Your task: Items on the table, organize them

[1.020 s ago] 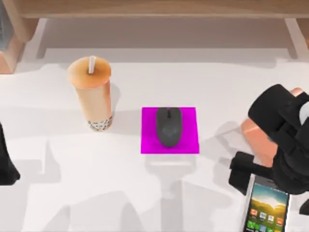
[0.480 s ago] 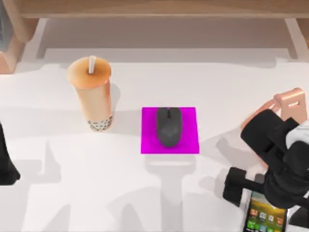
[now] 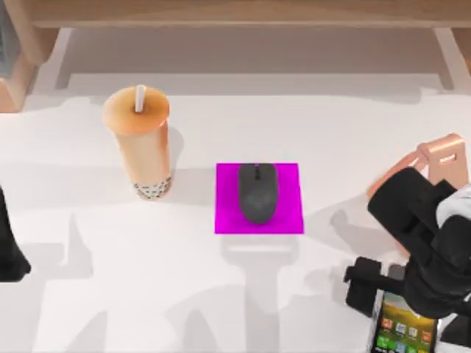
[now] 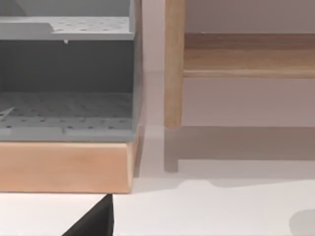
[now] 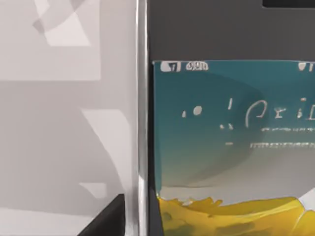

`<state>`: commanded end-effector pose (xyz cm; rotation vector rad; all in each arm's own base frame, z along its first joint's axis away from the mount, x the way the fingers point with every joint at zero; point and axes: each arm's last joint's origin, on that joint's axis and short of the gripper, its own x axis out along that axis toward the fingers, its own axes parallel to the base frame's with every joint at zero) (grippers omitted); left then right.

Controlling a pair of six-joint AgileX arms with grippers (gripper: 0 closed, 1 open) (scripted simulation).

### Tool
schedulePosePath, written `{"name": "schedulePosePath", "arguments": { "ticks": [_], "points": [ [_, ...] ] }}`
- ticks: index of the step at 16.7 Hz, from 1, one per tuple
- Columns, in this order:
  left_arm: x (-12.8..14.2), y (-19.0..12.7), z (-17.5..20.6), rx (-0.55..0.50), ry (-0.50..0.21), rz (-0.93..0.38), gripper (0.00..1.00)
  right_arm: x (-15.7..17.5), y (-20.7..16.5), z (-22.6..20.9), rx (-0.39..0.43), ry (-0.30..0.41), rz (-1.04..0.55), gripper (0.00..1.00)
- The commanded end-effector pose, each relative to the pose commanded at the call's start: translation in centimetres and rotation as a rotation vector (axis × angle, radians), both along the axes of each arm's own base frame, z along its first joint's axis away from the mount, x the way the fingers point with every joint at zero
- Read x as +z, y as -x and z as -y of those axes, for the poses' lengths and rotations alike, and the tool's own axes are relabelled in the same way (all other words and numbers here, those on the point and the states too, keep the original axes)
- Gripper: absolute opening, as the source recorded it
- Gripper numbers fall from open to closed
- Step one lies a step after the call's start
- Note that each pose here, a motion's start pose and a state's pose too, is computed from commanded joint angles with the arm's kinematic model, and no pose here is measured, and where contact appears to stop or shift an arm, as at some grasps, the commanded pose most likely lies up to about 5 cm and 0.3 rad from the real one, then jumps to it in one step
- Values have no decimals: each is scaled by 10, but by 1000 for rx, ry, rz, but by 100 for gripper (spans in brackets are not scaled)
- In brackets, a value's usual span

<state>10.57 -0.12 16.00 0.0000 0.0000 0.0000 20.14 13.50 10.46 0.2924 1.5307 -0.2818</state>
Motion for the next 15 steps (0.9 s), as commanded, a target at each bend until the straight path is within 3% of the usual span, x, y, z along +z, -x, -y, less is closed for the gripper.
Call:
{"name": "schedulePosePath", "arguments": {
  "ticks": [9, 15],
  "points": [
    [0, 0, 0, 0, 0, 0, 100, 0, 0, 0, 0, 0, 0, 2],
    [0, 0, 0, 0, 0, 0, 100, 0, 0, 0, 0, 0, 0, 0]
  ]
}}
